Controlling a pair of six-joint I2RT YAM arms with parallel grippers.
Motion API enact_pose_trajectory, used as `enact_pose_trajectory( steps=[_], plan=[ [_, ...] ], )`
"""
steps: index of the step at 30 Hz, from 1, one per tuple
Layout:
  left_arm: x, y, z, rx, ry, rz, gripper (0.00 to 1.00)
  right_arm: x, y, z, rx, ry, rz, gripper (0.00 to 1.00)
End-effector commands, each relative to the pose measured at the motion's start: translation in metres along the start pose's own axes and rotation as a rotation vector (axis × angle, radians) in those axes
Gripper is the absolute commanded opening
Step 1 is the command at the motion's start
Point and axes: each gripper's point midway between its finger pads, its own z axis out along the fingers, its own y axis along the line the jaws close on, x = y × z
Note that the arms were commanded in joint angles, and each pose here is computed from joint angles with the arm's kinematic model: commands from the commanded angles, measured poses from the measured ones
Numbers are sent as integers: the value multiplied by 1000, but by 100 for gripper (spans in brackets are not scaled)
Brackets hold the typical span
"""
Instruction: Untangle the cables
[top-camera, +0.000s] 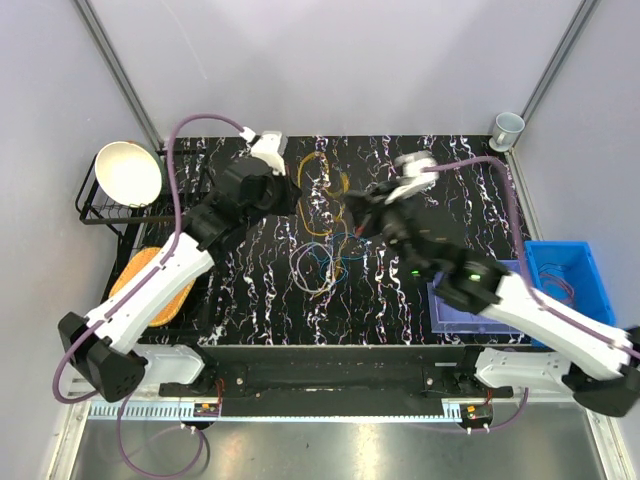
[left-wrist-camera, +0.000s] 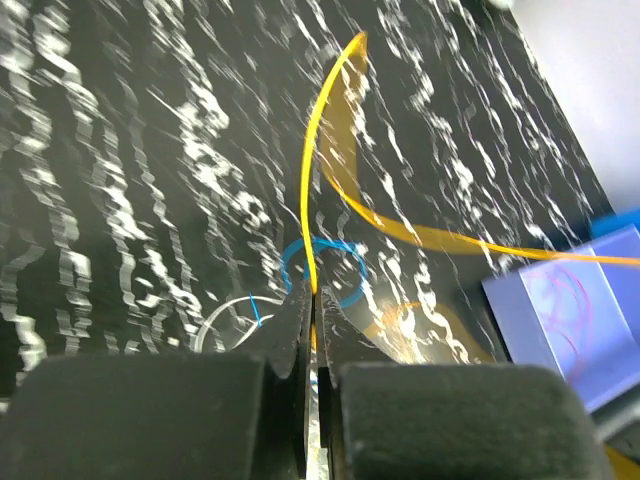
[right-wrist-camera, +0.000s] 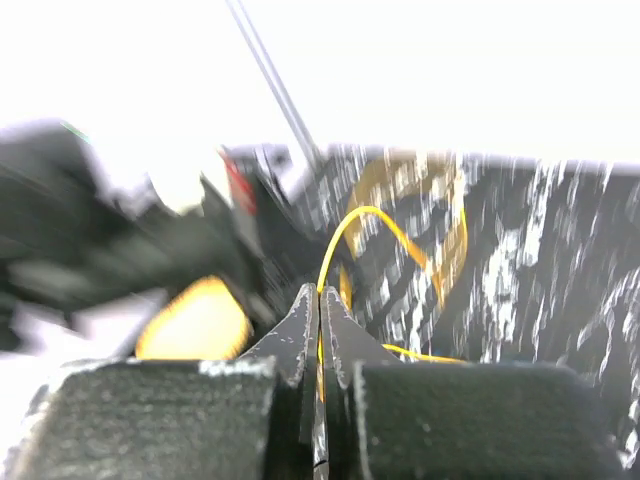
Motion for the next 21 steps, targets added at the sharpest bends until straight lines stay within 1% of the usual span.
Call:
enact_pose_trajectory(
  steps=[1,3,6,9,14,21],
  plan=[
    [8,-40,12,180,24,-49,0,-59,-12,-29,63,-87,-95,0],
    [19,-56,15,215,55,-30,0,-83,-12,-42,61,-137,-98,0],
    [35,-79,19,257,89,21,0,-108,-14,-55,67,-186,-111,0],
    [53,-94,24,278,128,47,0,-122,-17,-64,74,-215,-121,0],
    [73,-111,32,313,164,42,0,-131,-27,-76,113,-235,-130,0],
    [81,-158,34,413,182,65,0,-133,-46,-93,168,-252,-116,0]
  ],
)
